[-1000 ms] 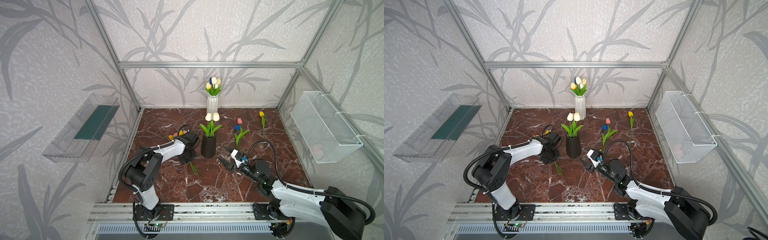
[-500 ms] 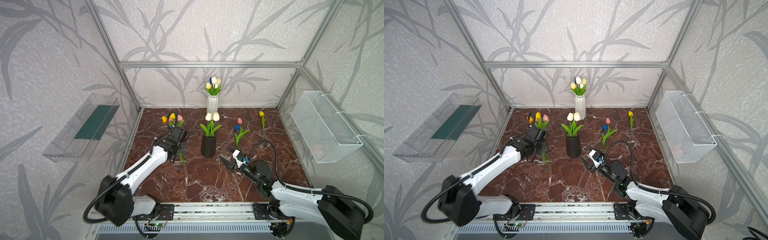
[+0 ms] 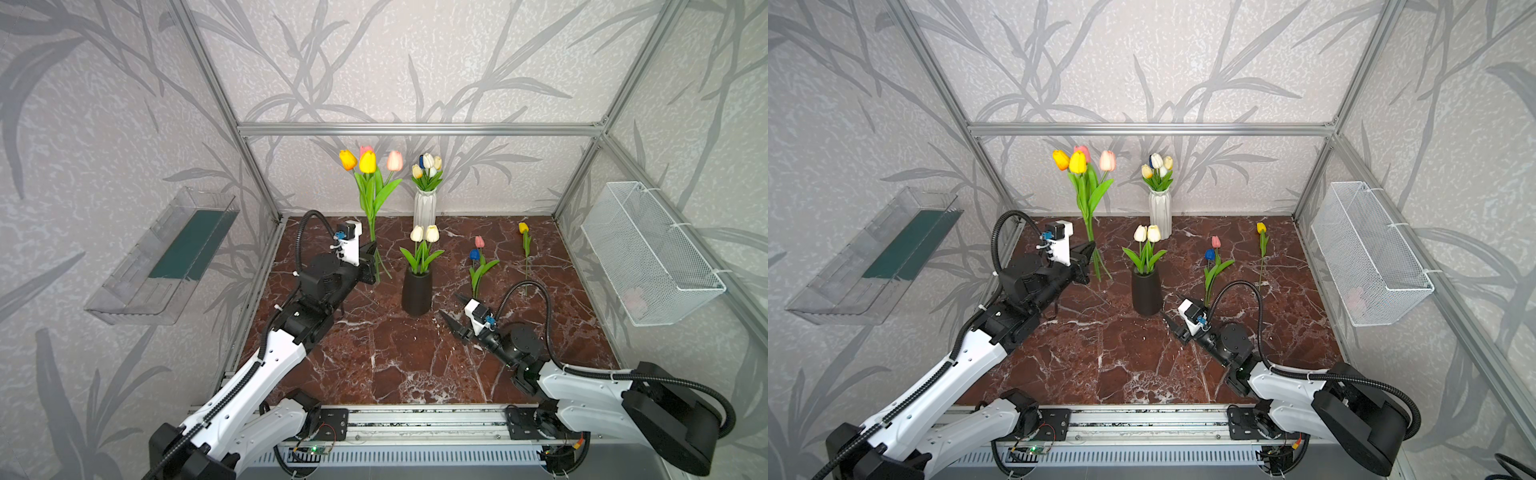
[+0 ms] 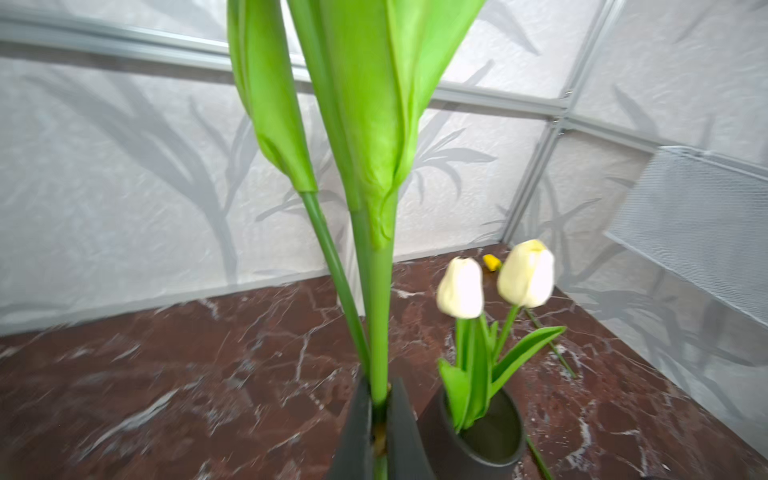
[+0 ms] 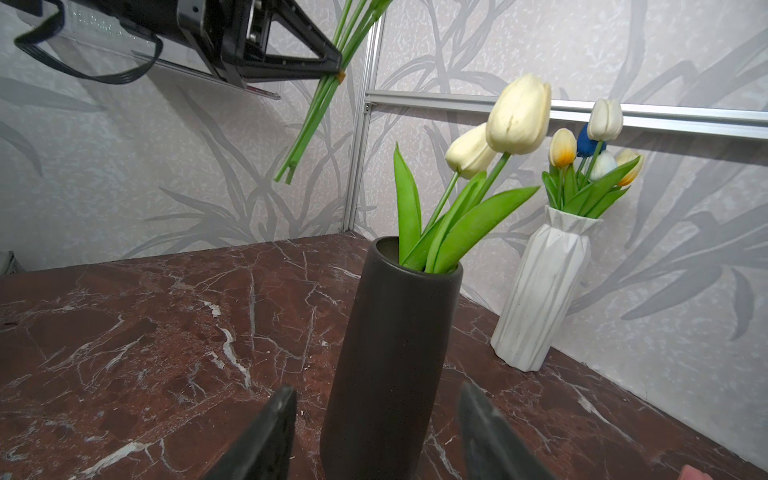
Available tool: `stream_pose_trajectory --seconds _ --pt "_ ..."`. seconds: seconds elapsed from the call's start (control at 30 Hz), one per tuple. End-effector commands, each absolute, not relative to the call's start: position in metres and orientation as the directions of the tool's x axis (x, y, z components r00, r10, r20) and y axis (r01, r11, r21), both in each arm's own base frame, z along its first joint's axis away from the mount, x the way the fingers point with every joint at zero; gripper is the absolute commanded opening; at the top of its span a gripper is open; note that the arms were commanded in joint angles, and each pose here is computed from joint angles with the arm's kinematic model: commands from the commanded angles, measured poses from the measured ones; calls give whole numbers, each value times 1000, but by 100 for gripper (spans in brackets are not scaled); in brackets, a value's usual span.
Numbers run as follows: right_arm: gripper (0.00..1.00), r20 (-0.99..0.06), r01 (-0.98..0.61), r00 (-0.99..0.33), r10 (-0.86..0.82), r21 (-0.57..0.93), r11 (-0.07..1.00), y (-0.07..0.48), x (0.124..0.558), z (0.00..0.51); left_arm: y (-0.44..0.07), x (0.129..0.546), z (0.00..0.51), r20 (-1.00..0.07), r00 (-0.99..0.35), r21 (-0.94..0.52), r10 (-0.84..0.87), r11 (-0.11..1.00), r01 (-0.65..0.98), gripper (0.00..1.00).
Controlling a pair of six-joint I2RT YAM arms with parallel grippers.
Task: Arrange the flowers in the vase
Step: 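Carry the bundle over the black vase and lower stems in with left gripper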
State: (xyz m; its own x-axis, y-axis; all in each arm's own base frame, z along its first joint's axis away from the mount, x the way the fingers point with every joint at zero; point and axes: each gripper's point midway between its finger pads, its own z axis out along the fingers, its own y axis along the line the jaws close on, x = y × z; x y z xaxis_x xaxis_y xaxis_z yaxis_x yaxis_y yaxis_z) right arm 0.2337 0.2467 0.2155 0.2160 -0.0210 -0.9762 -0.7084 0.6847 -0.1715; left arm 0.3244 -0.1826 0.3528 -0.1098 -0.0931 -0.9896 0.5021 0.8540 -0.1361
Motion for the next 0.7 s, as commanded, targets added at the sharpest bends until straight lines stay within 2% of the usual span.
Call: stream_pose_trajectory --seconds 0.0,0.23,0.67 --pt "63 -963 -702 268 10 -188 687 244 229 230 -222 304 400 -990 111 18 -85 713 701 0" --pt "63 -963 -710 268 9 -191 678 245 226 231 -255 301 401 -974 153 28 -166 584 811 0" --pt "62 -962 -721 272 15 -193 666 246 223 233 -275 348 367 -970 119 -38 -214 611 791 0"
